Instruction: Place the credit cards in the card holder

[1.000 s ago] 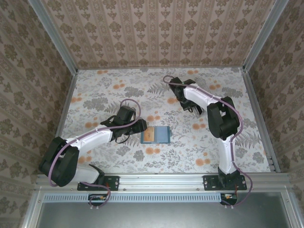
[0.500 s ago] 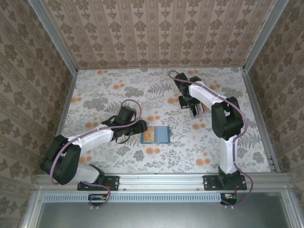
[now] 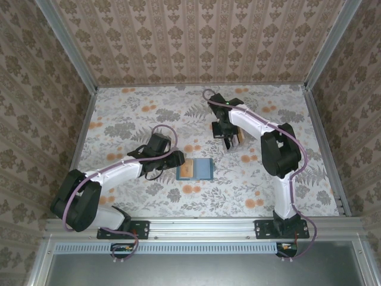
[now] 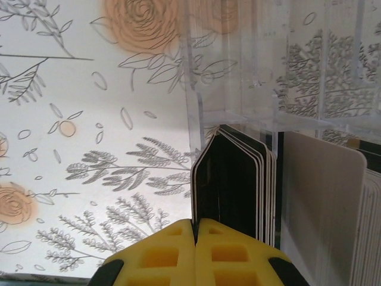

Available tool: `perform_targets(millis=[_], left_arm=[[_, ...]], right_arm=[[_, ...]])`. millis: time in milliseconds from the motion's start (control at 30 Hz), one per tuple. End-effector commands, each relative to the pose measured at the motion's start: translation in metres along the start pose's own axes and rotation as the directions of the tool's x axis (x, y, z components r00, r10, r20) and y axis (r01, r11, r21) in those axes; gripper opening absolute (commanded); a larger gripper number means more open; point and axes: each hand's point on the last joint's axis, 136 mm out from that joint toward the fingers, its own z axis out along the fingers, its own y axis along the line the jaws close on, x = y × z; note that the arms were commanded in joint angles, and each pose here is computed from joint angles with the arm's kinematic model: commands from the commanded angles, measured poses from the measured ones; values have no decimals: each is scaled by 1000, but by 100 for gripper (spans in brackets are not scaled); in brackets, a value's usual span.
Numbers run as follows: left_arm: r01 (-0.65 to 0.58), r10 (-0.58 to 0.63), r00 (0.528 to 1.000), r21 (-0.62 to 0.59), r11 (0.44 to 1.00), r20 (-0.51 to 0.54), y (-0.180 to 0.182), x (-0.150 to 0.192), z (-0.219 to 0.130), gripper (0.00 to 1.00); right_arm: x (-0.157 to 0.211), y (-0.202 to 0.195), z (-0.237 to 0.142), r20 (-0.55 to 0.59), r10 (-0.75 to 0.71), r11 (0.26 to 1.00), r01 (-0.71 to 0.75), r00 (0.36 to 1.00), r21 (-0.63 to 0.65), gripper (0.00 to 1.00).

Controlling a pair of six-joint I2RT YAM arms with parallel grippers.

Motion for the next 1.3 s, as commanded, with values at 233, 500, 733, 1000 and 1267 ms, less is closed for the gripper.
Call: perform_targets(millis=[233,500,733,1000,1267], left_arm=[[1,-1,1000,10,1000,2,1,-2,2,62],[1,-1,1000,8,1000,-1,2,0,3,63],[2,-2,1000,8,1000,-1,3,0,4,62],[7,-7,1000,7,1000,5,6,0,3,62],[9,-10,1000,7,1000,7,7,-1,2,63]], right_arm=[[3,-32,-11,23,-54,968,46,998,246,9],[-5,-32,-28,39,-173,898,141,984,418,21],[-2,-26,-24,29,-203,877,169,979,450,32],[4,-24,-10,-3,-231,850,203,973,487,33],[4,-31,-4,-25,-285,763,242,958,599,35]])
